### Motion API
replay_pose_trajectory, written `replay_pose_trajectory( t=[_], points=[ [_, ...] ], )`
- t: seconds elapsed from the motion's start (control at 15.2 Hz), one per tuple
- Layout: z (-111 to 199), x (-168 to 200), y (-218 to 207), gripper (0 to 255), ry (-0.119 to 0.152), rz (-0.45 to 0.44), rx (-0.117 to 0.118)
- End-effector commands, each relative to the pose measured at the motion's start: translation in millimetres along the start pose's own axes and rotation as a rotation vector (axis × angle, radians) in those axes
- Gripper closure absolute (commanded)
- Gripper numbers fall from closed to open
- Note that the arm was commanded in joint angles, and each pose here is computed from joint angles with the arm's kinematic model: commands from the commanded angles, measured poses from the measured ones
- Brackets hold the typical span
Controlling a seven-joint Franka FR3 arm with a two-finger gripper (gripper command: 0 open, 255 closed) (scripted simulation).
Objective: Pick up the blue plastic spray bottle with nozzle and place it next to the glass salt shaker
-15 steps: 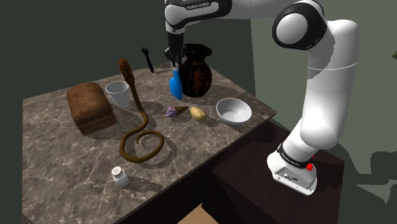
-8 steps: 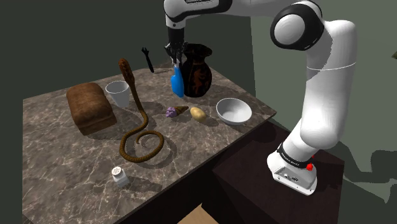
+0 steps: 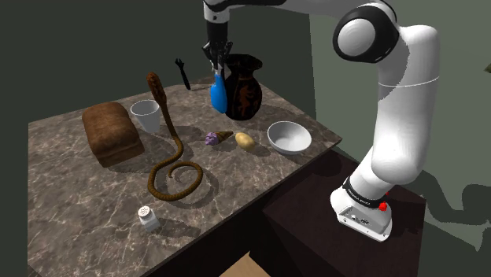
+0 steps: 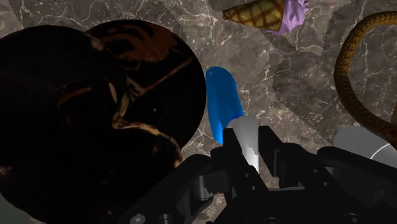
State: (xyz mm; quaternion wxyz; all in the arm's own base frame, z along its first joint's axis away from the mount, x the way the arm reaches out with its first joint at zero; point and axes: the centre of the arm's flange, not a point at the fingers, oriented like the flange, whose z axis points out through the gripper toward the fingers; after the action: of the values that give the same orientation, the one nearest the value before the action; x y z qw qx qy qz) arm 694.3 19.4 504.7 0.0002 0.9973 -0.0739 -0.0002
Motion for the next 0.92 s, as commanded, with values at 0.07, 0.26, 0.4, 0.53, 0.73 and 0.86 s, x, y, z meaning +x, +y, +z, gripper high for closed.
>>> replay_pose_trajectory(
  t=[0.07,0.26,0.4,0.53,0.73,0.86],
  points=[
    [-17,0,0,255,0.000,0.000,0.000],
    [-33,0,0,255,0.000,0.000,0.000],
    [-43,0,0,255,0.000,0.000,0.000],
    [-54,0,0,255,0.000,0.000,0.000],
    [-70,0,0,255,0.000,0.000,0.000],
    [-80,0,0,255,0.000,0.000,0.000]
  ],
)
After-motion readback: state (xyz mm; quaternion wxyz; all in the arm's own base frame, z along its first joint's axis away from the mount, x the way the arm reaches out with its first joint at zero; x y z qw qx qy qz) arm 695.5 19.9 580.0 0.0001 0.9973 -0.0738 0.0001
